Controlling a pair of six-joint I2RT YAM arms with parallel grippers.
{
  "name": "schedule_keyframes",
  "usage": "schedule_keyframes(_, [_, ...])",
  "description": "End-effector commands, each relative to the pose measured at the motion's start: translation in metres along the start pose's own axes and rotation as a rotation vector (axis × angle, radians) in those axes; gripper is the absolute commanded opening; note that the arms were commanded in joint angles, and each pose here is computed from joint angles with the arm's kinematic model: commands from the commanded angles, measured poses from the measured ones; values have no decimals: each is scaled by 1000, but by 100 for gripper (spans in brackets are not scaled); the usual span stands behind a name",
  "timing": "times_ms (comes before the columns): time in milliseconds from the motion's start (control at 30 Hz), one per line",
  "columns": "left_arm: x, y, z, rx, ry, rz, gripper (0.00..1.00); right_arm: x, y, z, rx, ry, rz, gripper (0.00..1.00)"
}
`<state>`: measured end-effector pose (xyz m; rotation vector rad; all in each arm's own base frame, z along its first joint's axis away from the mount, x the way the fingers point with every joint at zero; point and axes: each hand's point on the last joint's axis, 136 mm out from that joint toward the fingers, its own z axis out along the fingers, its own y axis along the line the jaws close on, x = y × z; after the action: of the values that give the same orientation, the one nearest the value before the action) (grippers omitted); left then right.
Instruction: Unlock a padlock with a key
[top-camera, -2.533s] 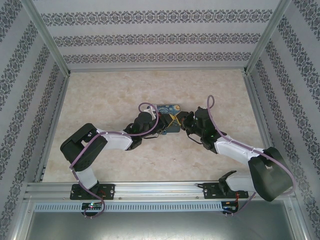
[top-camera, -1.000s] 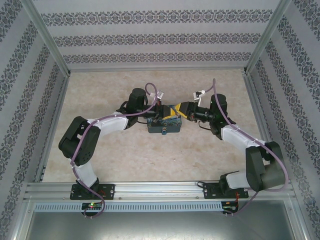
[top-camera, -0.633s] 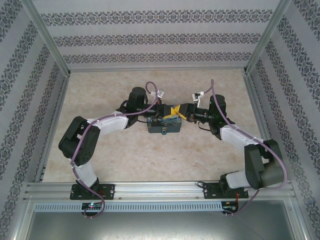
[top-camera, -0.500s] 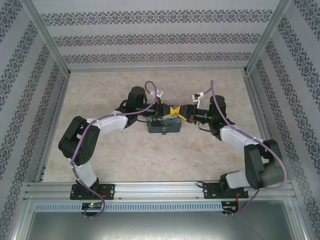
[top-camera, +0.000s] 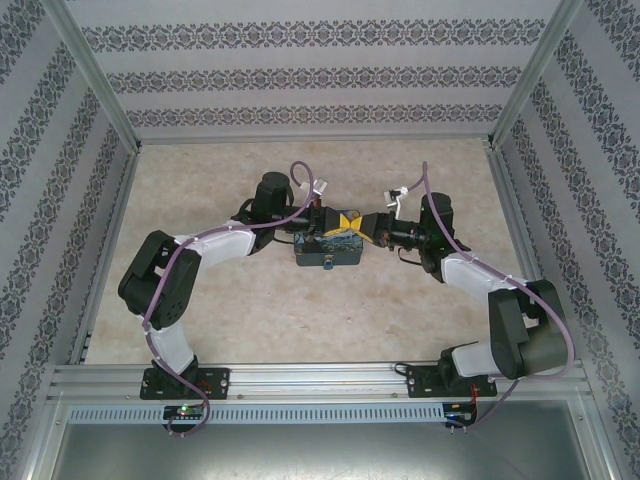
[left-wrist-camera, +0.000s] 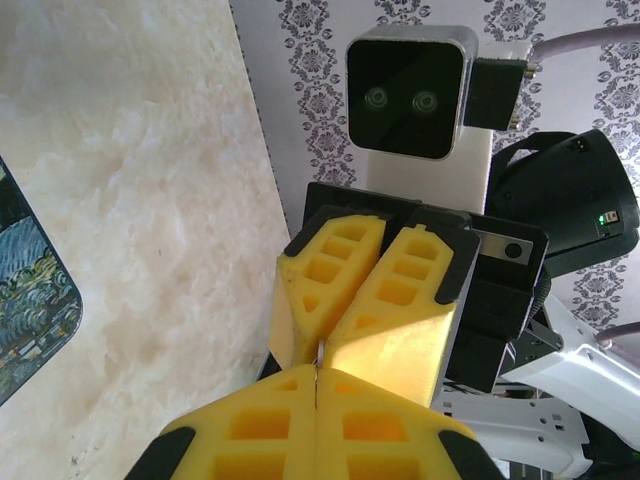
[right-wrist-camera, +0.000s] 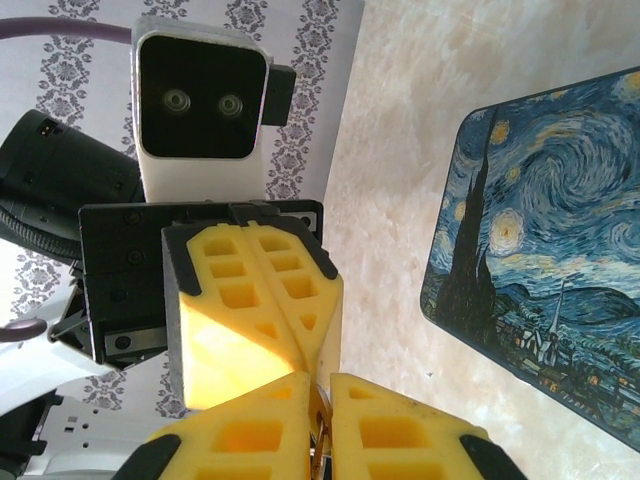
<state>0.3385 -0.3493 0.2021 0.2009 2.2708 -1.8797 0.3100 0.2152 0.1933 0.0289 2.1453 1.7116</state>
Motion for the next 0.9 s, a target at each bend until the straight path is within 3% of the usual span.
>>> schedule_keyframes(0, [-12,-7,-2,20,-4,50,0,7,7,-4,-32,23,-55,11])
schedule_keyframes(233, [-13,-4,0,16,4,46,0,8,6,-5,-33,25,-57,0])
schedule_keyframes(867, [-30,10,-2,-37,-74,0,0,20,9,-4,-47,56,-69,0])
